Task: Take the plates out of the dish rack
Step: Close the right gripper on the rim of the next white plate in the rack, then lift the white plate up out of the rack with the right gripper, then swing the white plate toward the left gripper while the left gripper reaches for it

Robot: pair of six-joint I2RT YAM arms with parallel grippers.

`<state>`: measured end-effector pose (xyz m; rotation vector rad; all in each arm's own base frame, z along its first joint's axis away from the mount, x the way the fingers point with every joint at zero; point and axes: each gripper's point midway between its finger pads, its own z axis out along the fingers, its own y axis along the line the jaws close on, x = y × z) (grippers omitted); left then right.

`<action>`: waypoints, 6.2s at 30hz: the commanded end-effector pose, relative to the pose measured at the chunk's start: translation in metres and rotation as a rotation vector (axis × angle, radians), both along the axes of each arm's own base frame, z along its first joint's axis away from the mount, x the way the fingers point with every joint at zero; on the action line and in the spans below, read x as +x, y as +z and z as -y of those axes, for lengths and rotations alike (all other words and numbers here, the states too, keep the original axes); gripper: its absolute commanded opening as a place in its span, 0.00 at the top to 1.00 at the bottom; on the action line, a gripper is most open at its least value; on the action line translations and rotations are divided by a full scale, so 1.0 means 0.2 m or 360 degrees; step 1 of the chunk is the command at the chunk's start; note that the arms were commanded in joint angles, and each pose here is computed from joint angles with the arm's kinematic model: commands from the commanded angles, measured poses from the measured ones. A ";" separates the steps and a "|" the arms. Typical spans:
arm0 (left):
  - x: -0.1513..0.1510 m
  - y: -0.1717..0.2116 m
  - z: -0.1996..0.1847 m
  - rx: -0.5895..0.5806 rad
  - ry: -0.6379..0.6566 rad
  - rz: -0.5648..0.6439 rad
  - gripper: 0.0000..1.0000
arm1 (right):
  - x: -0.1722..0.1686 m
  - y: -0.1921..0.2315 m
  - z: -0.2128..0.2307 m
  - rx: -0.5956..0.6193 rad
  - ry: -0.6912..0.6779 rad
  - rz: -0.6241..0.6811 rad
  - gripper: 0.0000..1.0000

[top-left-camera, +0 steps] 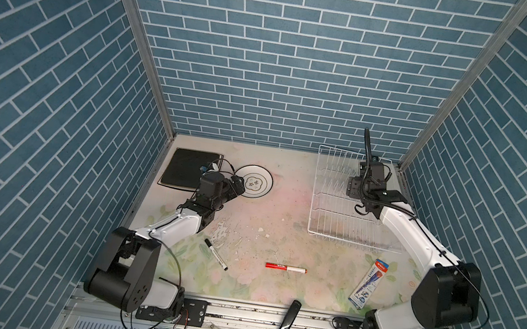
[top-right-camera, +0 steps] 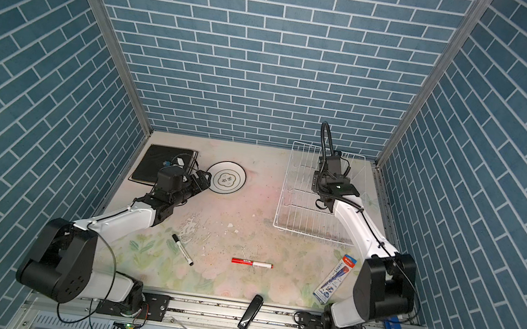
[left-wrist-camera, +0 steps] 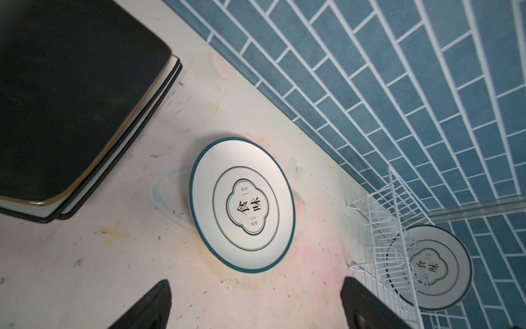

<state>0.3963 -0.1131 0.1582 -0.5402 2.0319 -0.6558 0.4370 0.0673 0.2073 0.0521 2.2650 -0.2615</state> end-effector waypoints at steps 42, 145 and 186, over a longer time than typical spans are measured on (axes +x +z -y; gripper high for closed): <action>-0.22 -0.12 0.08 0.0084 -0.0137 -0.0121 0.06 | 0.54 -0.26 0.09 -0.0720 -0.0160 -0.0135 0.62; -0.36 0.01 0.06 0.0071 -0.0164 -0.0041 0.06 | 0.34 0.29 0.12 -0.0744 -0.0205 0.0076 1.00; -0.20 0.23 0.28 -0.0362 -0.0255 0.0099 0.07 | -0.16 0.52 -0.82 0.1842 0.0689 0.0258 1.00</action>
